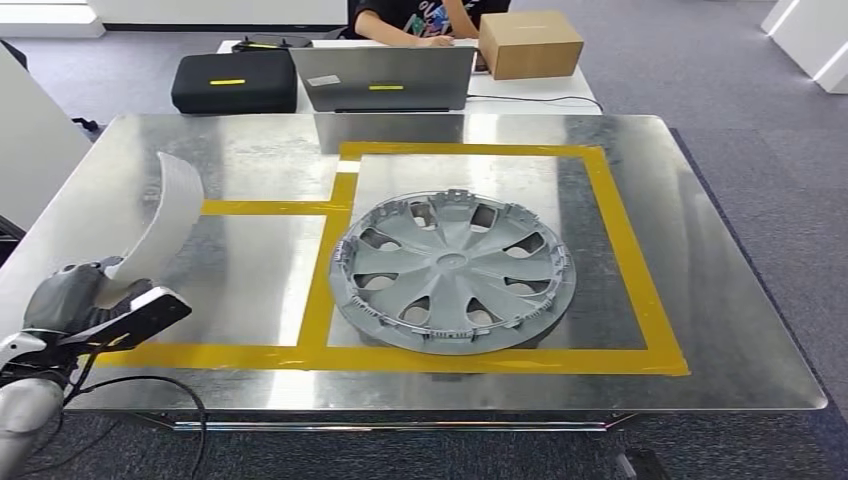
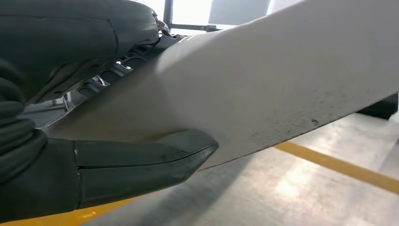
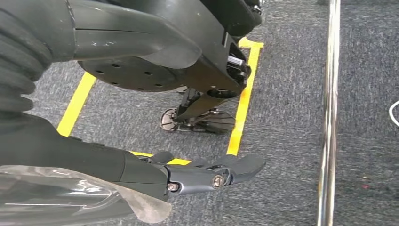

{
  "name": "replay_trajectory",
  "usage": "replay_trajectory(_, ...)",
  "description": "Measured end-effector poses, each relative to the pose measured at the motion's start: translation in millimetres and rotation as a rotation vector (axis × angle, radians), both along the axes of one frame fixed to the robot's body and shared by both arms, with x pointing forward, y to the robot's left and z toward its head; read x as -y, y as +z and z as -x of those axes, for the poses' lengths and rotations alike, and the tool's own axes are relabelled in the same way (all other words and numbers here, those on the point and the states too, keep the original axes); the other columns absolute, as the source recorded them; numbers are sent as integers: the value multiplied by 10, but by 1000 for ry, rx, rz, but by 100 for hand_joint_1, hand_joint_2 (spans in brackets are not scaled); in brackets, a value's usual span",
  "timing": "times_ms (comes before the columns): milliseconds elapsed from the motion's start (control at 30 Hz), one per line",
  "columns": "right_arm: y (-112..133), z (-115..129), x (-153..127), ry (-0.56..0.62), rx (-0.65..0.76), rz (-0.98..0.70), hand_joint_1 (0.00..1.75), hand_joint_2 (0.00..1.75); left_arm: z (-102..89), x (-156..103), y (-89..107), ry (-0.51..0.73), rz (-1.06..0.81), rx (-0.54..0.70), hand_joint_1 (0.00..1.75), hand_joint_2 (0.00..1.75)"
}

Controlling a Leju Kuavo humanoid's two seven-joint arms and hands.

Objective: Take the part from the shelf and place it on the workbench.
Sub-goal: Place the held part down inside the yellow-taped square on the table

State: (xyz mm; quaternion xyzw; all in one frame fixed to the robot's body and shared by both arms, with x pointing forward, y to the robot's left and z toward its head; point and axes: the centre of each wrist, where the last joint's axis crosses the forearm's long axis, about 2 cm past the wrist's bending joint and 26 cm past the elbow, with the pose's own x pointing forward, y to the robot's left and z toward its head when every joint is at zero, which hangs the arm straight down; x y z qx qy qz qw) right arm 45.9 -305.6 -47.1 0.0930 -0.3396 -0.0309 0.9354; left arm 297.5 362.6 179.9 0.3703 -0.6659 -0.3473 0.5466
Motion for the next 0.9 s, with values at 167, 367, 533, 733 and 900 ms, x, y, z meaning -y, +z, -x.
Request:
replay_trajectory(167, -21, -42, 5, 18, 4, 2, 0, 0, -164, 81, -44, -28, -68, -59, 0, 175)
replay_trajectory(367, -50, -65, 5, 23, 3, 9, 0, 0, -243, 170, -51, -38, -115, -39, 0, 44)
replay_trajectory(533, -81, -4, 18, 11, 0, 17, 0, 0, -165, 207, -59, -21, -125, 130, 0, 0)
replay_trajectory(733, -100, 90, 37, -16, -18, 28, 0, 0, 111, 371, 19, -61, 40, 378, 0, 0)
replay_trajectory(900, -109, 172, 30, -38, -37, 43, 0, 0, 382, 484, 110, -80, 175, 570, 0, 0)
